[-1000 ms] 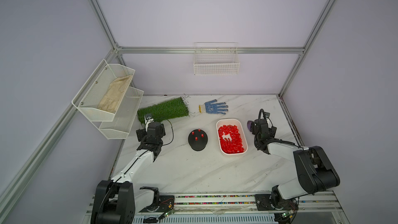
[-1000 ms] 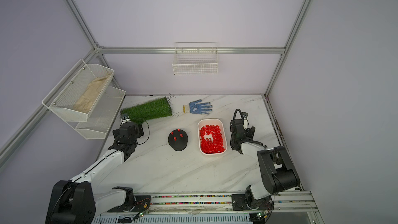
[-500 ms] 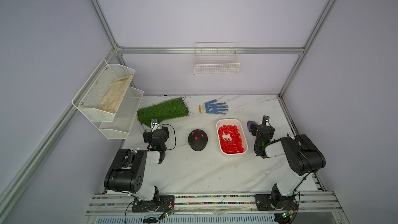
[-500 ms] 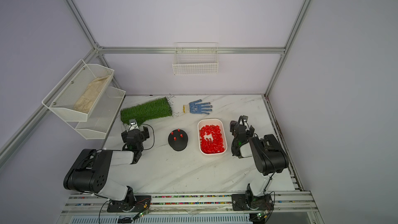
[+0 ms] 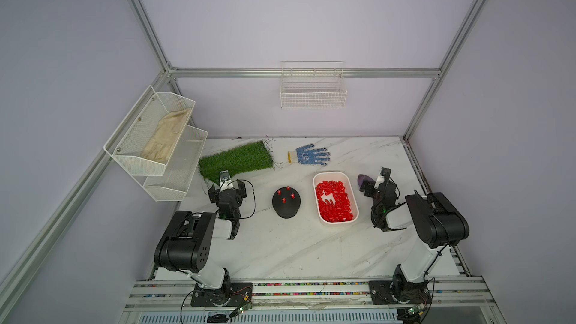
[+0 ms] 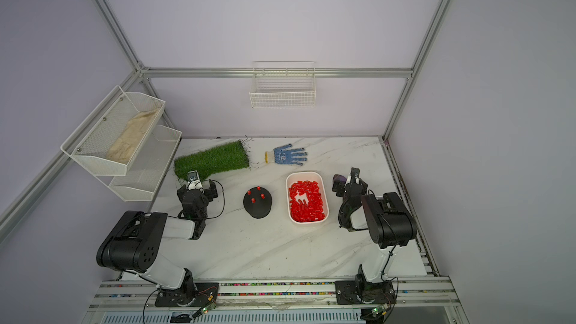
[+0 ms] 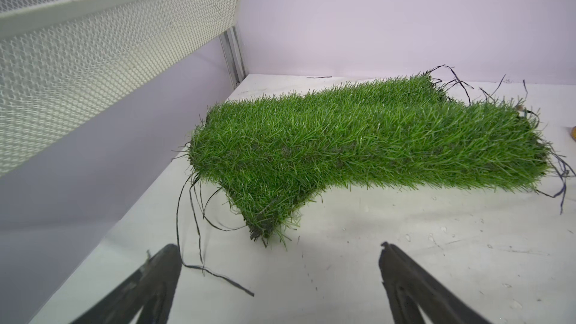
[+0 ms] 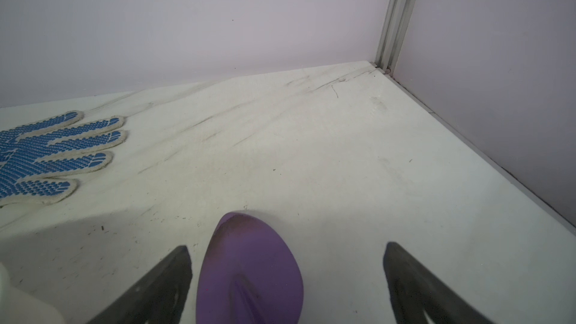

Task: Cover the protruding screws with screw protection sleeves
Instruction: Reset both arms

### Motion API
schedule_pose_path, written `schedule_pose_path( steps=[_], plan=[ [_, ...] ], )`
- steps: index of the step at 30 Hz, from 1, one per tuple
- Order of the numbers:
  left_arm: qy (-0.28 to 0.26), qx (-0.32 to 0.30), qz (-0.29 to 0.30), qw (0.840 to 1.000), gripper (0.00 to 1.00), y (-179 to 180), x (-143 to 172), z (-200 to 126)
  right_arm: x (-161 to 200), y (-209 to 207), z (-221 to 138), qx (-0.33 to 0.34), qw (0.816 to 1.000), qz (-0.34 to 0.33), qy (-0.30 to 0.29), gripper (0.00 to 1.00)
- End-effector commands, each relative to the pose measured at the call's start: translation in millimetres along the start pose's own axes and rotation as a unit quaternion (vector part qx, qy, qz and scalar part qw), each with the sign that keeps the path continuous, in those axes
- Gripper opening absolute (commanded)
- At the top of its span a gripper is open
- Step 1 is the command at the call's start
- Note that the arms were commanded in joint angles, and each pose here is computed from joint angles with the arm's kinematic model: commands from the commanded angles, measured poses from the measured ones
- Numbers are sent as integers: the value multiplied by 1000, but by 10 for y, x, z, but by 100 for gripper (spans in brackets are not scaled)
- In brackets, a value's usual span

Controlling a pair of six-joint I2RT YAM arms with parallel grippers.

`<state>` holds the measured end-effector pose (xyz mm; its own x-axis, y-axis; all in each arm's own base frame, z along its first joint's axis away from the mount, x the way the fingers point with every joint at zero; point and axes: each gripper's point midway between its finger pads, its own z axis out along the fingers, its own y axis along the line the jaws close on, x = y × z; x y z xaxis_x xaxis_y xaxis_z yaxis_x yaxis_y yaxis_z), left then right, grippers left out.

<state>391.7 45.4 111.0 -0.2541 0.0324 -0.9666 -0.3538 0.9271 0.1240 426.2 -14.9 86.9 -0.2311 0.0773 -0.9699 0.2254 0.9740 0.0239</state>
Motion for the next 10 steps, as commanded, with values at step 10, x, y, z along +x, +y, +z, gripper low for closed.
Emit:
schedule_pose_path(
  steps=[10],
  plan=[
    [-20, 4, -3, 1000, 100, 9, -75, -26, -97, 42, 3, -13, 1000, 1, -17, 97]
  ],
)
